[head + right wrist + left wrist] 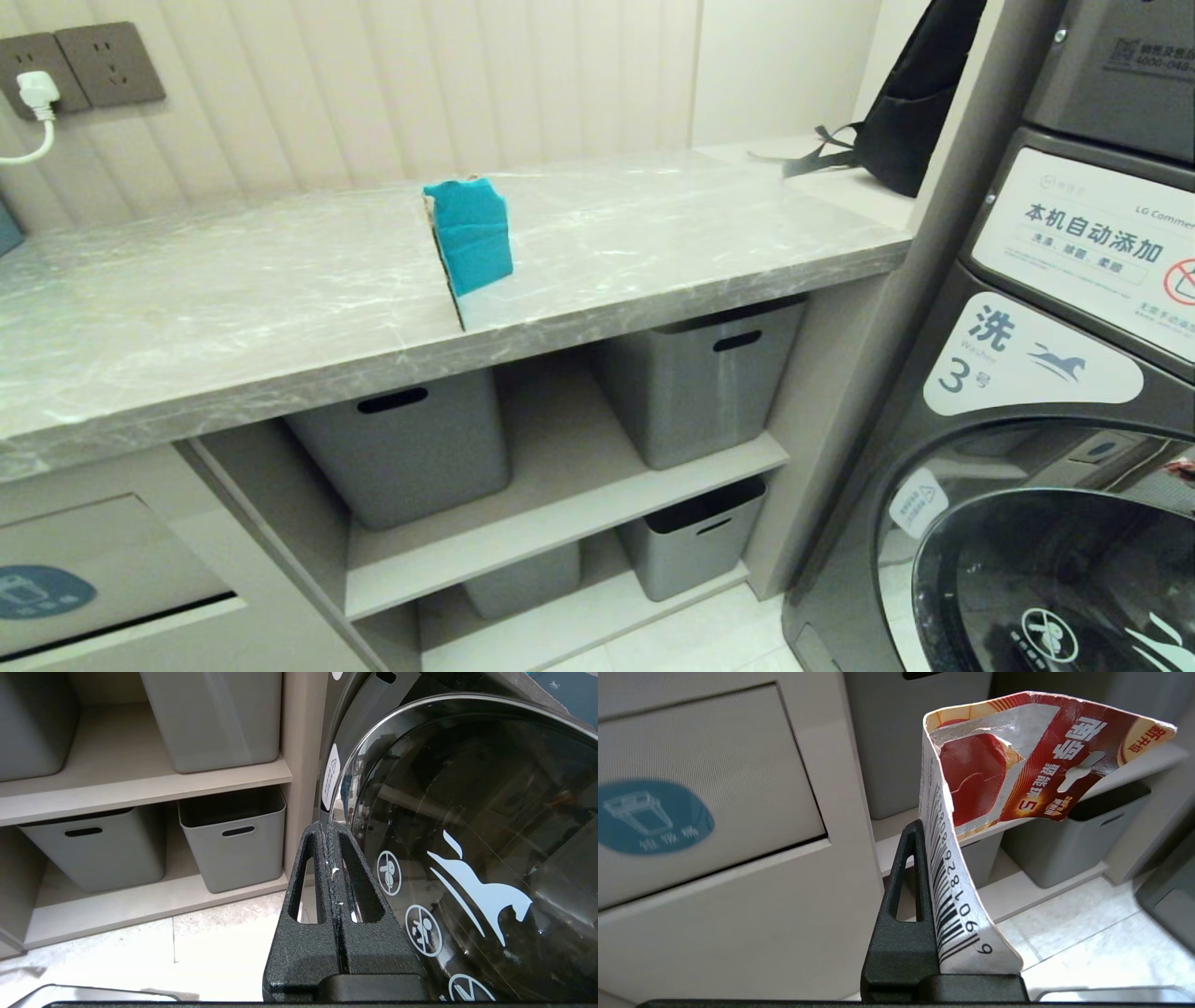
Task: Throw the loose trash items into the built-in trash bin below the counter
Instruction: Put the garbage in the trash can
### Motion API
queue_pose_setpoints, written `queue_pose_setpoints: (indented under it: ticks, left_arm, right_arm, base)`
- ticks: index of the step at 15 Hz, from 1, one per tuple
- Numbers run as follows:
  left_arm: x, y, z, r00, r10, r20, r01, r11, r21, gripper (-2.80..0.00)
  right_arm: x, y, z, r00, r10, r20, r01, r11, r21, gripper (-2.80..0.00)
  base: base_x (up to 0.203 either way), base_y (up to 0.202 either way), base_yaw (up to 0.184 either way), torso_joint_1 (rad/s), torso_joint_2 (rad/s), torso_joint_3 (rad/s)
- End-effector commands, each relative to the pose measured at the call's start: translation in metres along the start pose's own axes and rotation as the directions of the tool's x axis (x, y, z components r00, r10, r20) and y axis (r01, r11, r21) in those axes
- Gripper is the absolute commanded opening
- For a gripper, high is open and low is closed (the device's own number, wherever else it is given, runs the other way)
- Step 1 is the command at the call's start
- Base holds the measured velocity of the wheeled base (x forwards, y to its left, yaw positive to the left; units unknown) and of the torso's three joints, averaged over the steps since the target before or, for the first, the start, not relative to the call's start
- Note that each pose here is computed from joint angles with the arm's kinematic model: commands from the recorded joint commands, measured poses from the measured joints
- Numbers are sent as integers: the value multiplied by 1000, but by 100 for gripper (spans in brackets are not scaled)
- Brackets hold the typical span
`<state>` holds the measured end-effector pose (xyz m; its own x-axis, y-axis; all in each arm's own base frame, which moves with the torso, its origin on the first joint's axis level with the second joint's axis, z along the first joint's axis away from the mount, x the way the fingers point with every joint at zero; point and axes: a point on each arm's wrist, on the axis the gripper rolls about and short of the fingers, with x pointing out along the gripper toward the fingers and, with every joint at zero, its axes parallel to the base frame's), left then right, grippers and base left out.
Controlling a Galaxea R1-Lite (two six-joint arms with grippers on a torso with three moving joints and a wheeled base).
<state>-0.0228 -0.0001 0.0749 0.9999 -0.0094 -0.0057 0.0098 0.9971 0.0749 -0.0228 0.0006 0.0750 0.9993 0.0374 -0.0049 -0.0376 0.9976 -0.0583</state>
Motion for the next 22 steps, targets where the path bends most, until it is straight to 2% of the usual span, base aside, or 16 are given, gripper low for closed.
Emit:
queue_pose_setpoints:
  ticks: [1,3,7,15,22]
  left_arm:
    - [0,0,0,1000,5,2,-5,1000,-18,-280]
    - [0,0,0,1000,3,1,-3,1000,-14,-280]
    - [0,0,0,1000,5,1,-5,1000,-17,-280]
    - [0,0,0,1000,3,1,-3,1000,-14,-280]
    - [0,0,0,1000,5,1,-5,1000,-14,-280]
  right_arm:
    - [0,0,0,1000,1,1,-1,1000,-3,-280]
    - [0,0,0,1000,3,1,-3,1000,-13,-280]
    - [0,1,0,1000,24,0,-24,996,-83,-280]
    - [0,1,0,1000,26,-1,-26,997,-76,-280]
    - [0,1,0,1000,26,-1,-26,996,-81,-280]
  base:
    - [0,0,0,0,0,0]
    - [0,0,0,0,0,0]
    - [0,0,0,0,0,0]
    - [0,0,0,0,0,0]
    - [0,-6,163,2,0,4]
